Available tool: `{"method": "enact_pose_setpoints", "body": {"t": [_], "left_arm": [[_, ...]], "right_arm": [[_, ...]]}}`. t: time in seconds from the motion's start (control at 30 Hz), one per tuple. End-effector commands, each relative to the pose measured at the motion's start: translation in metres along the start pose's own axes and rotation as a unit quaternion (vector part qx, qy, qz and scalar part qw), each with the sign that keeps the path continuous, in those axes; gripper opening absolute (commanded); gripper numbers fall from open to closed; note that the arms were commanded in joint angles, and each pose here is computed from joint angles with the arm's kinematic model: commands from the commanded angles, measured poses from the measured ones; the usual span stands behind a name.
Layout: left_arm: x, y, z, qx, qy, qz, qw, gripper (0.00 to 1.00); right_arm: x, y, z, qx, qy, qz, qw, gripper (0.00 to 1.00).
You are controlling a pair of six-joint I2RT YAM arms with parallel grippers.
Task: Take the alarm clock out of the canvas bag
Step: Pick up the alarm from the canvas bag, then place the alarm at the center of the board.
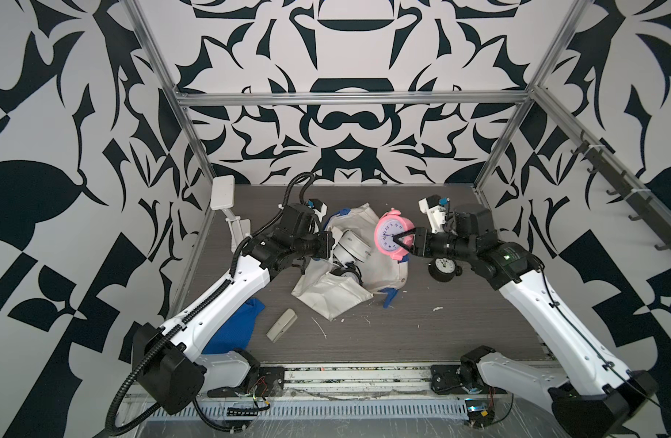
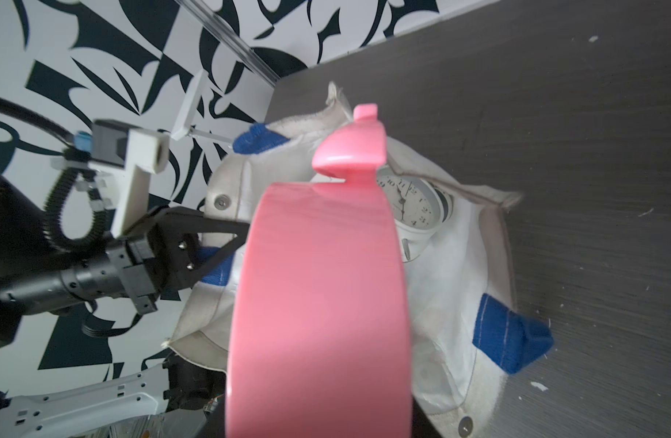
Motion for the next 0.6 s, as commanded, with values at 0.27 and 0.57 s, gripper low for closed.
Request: {"method": "enact_pose_setpoints", "body": {"t": [0.27, 0.57], "left_arm": [[0.011, -0.003, -0.011, -0.006, -0.019, -0.01, 1.0, 0.0], [0.013, -0.004, -0.013, -0.006, -0.022, -0.009, 1.0, 0.0]], "right_arm": [[0.055, 0.003, -0.045, -0.001, -0.099, -0.003, 0.995, 0.26], [0.044, -0.038, -0.07, -0.032, -0.151, 0.072, 0.985, 0.25]]}}
Point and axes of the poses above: each gripper's point midway between its finger pads, its own x axis back along the fingers, its own y axis along the line the jaws close on, z = x × y, the point moved 5 cm from there along x, back along the fingers, and after that the axes turned 11 degrees about -x, right-handed, at the moved point
